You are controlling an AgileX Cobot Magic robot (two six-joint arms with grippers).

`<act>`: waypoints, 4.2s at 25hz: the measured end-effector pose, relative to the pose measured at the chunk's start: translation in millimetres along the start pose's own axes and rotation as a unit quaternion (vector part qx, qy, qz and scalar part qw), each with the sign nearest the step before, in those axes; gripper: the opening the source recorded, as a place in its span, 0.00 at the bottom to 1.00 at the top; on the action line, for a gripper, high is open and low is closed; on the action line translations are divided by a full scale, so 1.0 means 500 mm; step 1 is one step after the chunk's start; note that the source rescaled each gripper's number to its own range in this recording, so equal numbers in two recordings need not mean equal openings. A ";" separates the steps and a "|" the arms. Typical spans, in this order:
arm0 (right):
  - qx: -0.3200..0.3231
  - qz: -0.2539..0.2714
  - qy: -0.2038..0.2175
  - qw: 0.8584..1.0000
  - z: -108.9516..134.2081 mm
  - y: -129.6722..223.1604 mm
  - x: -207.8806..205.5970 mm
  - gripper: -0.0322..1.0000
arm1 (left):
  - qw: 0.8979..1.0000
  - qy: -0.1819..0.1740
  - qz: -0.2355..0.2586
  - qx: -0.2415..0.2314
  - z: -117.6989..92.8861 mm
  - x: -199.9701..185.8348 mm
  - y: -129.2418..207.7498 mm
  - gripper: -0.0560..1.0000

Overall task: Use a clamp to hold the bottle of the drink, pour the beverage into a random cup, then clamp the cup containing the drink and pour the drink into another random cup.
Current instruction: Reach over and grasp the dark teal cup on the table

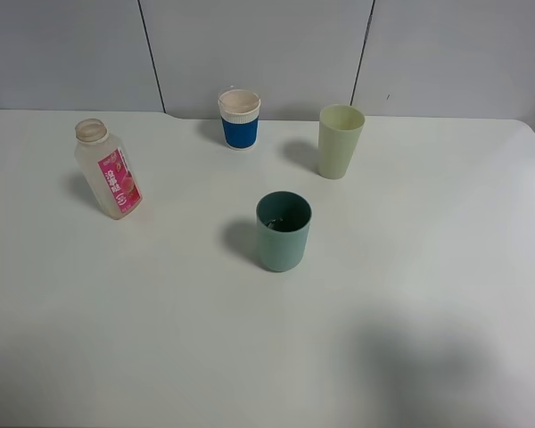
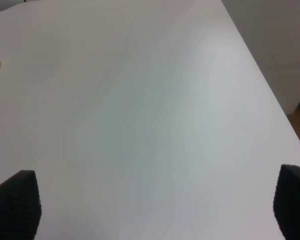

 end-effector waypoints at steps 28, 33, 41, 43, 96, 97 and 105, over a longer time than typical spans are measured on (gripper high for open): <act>0.000 0.000 0.000 1.000 0.000 0.000 0.000 0.77 | 0.996 -0.012 0.082 -0.013 0.003 0.017 0.071 1.00; 0.000 0.000 0.000 1.000 0.000 0.000 0.000 0.77 | 0.997 0.012 0.080 -0.004 0.002 0.017 0.071 1.00; 0.000 0.000 0.000 1.000 0.000 0.000 0.000 0.77 | 0.996 0.026 0.080 0.002 0.001 0.016 0.072 1.00; 0.000 0.000 0.000 1.000 0.000 0.000 0.000 0.77 | 0.996 0.026 0.080 0.002 0.001 0.016 0.072 1.00; -0.026 0.099 -0.022 0.994 0.054 -0.232 0.144 0.77 | 0.996 0.027 0.081 0.002 0.001 0.016 0.072 1.00; -0.030 0.110 -0.023 0.993 0.056 -0.234 0.162 0.77 | 0.996 0.027 0.081 0.002 0.001 0.016 0.072 1.00; -0.066 0.204 -0.029 0.976 0.068 -0.216 0.293 0.77 | 0.996 0.027 0.081 0.002 0.001 0.016 0.072 1.00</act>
Point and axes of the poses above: a point on each arm's last joint axis where the gripper is mounted, x pointing out along that axis toward the gripper, z along the wrist's bending axis when the last joint is at zero, y = z × x, the point moved 2 cm from there along x, pointing out along that axis toward the gripper, and after that the axes turned 7 degrees about x, right-handed, at the moved point
